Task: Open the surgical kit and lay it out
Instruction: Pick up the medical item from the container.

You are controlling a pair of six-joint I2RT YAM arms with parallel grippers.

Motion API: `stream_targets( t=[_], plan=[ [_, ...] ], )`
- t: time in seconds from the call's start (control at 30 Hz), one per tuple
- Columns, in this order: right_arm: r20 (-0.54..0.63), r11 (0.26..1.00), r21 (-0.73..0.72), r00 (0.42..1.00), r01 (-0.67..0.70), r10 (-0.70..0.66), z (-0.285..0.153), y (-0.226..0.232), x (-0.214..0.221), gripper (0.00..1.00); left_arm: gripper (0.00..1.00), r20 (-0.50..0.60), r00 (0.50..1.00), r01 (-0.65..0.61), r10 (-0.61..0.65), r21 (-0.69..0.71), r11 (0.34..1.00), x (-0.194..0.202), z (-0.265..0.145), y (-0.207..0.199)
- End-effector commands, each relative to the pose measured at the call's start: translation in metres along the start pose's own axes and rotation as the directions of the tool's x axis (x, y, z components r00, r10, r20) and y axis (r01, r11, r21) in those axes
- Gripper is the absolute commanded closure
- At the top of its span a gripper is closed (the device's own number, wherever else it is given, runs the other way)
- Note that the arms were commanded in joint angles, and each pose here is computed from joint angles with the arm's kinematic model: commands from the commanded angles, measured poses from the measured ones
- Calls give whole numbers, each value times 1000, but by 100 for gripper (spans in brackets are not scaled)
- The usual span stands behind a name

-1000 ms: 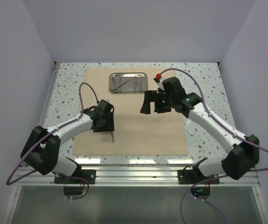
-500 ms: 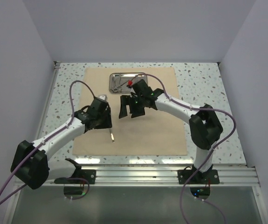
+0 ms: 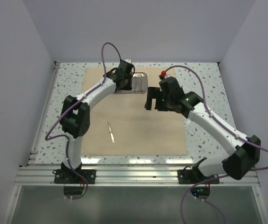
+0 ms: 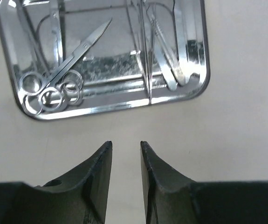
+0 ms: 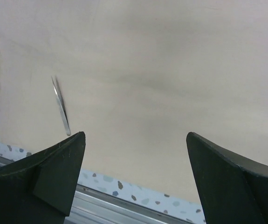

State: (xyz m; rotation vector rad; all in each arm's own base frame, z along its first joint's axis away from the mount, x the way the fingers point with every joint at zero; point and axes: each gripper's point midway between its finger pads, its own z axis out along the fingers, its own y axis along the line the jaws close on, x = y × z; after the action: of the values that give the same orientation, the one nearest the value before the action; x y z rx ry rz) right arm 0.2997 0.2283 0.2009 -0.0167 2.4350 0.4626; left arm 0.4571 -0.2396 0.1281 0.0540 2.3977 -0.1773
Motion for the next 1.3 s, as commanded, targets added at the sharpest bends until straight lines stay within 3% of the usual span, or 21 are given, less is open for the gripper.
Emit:
stream_targets(
  t=[0.0,0.07,0.1,0.2,0.43,0.8,1.27],
  plan=[
    [6,991,131,1000,1,-2,-26,-37,18,6,66,45,999,-6,6,0,1000,-37,31,-14],
    [13,988,156,1000,1,-3,-40,-50,28,6,66,17,1000,6,-6,-5,1000,-30,64,-21],
    [21,984,178,1000,-1,-2,-44,-57,29,6,66,66,997,30,-31,23,999,-52,65,-32],
    [25,975,222,1000,-5,-1,-61,-75,39,6,64,106,992,64,-67,37,997,-64,91,-43],
    [42,969,247,999,-15,5,-84,-92,52,5,64,165,970,184,-181,-5,983,-74,122,-21],
    [-7,967,253,1000,30,-29,-61,-86,50,6,65,175,966,196,-193,-2,981,-79,143,-3],
    [-51,965,254,997,64,-53,-34,-77,42,6,65,185,969,158,-165,55,986,-77,167,-14]
  ],
)
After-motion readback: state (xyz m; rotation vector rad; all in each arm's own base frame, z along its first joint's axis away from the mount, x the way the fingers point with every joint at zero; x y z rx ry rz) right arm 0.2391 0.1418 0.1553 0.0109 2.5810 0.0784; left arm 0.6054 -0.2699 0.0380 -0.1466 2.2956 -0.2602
